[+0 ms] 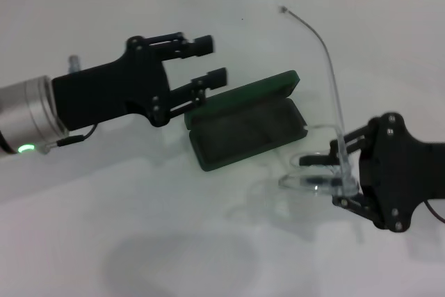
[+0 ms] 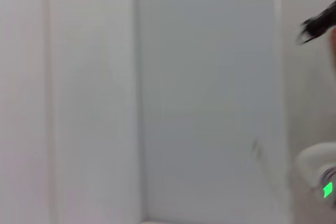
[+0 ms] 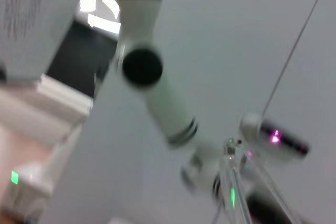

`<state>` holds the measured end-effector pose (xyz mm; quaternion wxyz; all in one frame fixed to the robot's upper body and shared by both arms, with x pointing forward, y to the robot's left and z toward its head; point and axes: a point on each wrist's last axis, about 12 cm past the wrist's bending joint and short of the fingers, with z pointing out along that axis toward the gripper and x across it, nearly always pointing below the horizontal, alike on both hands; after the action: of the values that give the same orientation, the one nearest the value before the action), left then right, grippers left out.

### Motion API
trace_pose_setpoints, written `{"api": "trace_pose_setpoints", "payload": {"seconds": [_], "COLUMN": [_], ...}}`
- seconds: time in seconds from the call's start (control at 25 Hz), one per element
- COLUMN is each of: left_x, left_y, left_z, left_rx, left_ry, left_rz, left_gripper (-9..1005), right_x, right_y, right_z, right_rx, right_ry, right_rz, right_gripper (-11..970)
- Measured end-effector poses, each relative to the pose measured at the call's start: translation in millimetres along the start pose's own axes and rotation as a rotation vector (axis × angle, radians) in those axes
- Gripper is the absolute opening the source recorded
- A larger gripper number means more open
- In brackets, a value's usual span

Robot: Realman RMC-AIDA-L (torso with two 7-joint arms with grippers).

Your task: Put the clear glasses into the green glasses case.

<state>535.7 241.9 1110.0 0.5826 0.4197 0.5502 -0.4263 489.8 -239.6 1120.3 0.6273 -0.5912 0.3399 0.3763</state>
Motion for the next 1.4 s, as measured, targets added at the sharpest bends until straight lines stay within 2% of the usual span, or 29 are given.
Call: {"api": "trace_pose_setpoints", "payload": {"seconds": [0.12,0.32,0.52,0.72,0.92,1.2,1.4], "left_x": [13.3,28.0,28.4,26.7,27.9,29.9,29.3], "left_y": [-5.8,-16.5,-16.5,-16.6,-24.1,-31.6,-33.0], "left_z": [-2.6,16.1,30.3,28.5,24.4,25.8,23.1], "left_rx": [-0.062,-0.003,0.021,-0.046,-0.056,-0.065,-0.078], "left_ry": [0.018,0.023,-0.001,-0.071,-0.12,-0.166,-0.184], "left_rz": [0.073,0.146,0.194,0.242,0.296,0.336,0.337], "left_gripper": [490,490,490,490,490,490,490], "right_x": [-3.4,1.2,9.0,14.8,24.9,30.8,40.5], "right_y": [-8.4,-27.5,-35.0,-35.2,-32.4,-27.9,-25.5], "right_z": [10.7,41.4,63.4,66.0,64.1,63.1,55.7], "right_rx": [-0.03,-0.145,-0.218,-0.209,-0.164,-0.156,-0.084], "right_ry": [-0.085,-0.15,-0.13,-0.078,-0.011,0.031,0.096], "right_rz": [0.059,0.24,0.434,0.579,0.649,0.669,0.674], "right_gripper": [127,131,134,138,142,147,151]}}
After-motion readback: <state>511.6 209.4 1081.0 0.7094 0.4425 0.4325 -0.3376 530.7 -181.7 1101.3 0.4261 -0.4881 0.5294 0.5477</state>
